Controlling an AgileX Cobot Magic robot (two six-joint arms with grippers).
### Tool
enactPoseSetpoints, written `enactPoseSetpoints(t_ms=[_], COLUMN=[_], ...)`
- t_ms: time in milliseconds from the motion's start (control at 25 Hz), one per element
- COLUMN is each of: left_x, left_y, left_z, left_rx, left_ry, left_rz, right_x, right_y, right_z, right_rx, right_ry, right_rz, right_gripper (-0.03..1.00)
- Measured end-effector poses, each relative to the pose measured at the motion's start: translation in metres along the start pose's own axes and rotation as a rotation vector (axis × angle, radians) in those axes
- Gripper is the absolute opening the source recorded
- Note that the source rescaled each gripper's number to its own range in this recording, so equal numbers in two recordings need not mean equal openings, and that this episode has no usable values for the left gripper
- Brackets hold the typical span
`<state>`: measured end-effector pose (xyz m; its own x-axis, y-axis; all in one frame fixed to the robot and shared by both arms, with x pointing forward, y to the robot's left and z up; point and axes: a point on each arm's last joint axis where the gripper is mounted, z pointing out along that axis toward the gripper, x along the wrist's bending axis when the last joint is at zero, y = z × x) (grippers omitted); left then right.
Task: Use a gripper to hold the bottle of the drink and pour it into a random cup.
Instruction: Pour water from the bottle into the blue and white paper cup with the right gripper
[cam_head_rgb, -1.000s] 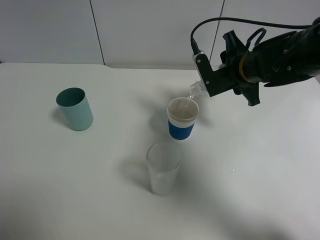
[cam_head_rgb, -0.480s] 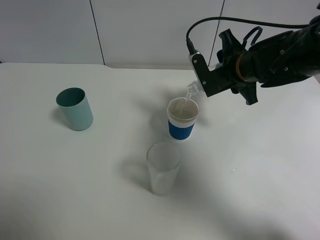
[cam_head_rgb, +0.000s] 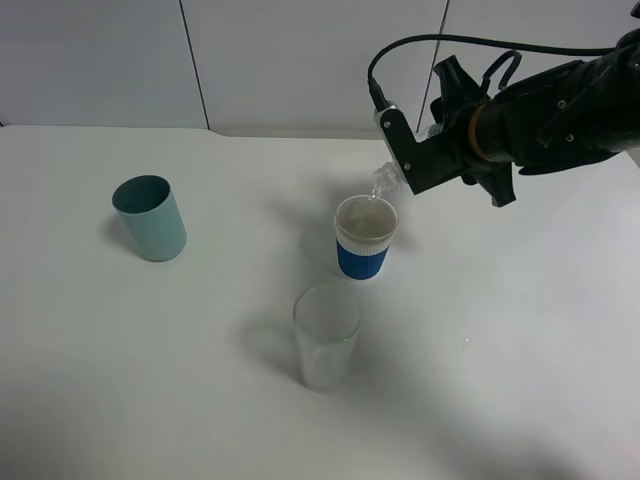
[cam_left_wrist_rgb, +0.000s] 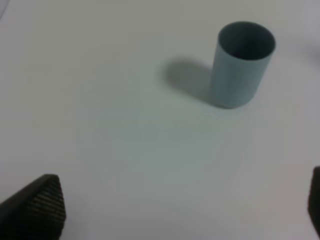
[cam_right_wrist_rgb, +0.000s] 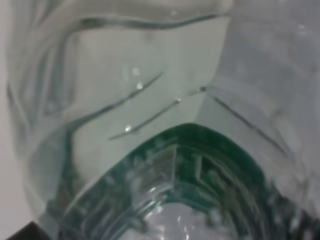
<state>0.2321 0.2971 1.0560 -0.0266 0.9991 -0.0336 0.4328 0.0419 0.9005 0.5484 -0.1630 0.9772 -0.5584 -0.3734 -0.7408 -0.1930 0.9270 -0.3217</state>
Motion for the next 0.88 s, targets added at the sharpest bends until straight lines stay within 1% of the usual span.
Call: enactPoseSetpoints(t_ms=[880], left_x=[0.0001], left_y=[0.0], left_z=[0.0], left_rx=[0.0], left_ry=[0.001], left_rz=[0.0], right_x=[-0.0005], right_y=[0.0033], right_z=[-0.0023], right_rx=[0.014], right_ry=[-0.004], right_rz=[-0.053], right_gripper=[0.0])
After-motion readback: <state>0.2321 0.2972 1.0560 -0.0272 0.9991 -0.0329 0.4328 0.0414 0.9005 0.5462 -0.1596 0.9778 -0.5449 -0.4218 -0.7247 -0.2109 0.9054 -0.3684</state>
